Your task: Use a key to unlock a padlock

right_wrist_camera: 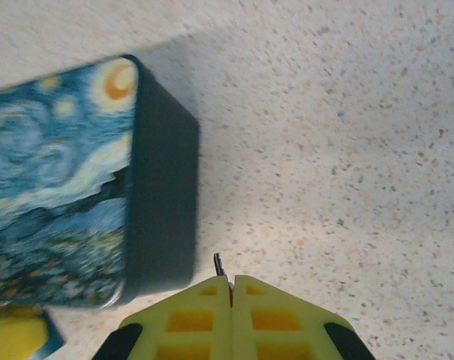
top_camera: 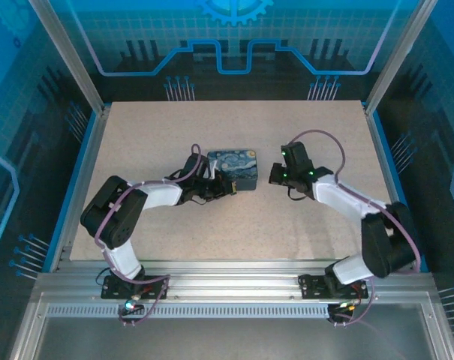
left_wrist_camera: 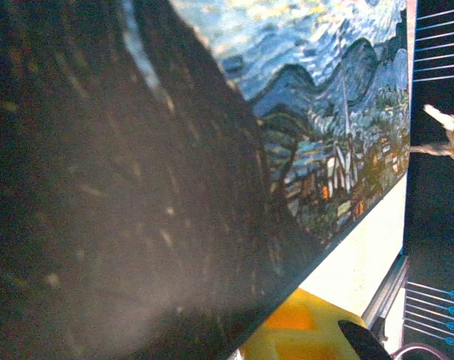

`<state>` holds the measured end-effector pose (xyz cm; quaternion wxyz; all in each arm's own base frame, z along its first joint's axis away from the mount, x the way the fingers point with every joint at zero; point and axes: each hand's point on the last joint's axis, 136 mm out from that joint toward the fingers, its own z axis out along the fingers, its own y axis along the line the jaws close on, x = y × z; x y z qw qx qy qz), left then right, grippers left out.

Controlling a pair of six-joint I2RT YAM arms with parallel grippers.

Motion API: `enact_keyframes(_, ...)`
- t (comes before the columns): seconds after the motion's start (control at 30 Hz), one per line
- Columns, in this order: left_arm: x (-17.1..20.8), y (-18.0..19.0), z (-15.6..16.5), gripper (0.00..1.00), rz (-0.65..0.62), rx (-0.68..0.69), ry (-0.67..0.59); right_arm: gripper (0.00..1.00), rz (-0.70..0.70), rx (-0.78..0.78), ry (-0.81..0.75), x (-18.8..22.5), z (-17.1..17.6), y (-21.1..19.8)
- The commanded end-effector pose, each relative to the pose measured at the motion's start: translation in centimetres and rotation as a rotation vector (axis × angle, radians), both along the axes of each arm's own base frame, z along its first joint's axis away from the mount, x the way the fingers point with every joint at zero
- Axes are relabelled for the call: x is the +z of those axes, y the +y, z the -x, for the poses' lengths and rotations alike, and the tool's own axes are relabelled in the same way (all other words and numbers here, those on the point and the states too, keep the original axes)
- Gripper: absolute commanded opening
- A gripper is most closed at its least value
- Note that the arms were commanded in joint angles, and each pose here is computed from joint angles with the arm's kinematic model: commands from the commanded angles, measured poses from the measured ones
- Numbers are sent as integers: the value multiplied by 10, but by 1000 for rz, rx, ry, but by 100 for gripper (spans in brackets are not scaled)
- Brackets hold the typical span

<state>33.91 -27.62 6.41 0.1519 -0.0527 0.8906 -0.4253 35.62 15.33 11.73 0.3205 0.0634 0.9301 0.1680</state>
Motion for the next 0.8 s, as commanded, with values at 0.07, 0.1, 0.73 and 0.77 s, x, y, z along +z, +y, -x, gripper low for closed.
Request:
enact_keyframes(0.07,21,-6,-4,0,56,1,21,0,-135,37,-97,33,17,4)
enact_keyframes(0.1,22,-7,-4,0,65,2,26,0,-155,46,-107,38,22,5)
enact_keyframes(0.73,42,-20,-13,0,165,10,58,0,-462,138,-263,71,85,49)
enact_keyframes(0.77,42,-21,-13,0,168,8,57,0,-472,136,-267,69,86,50)
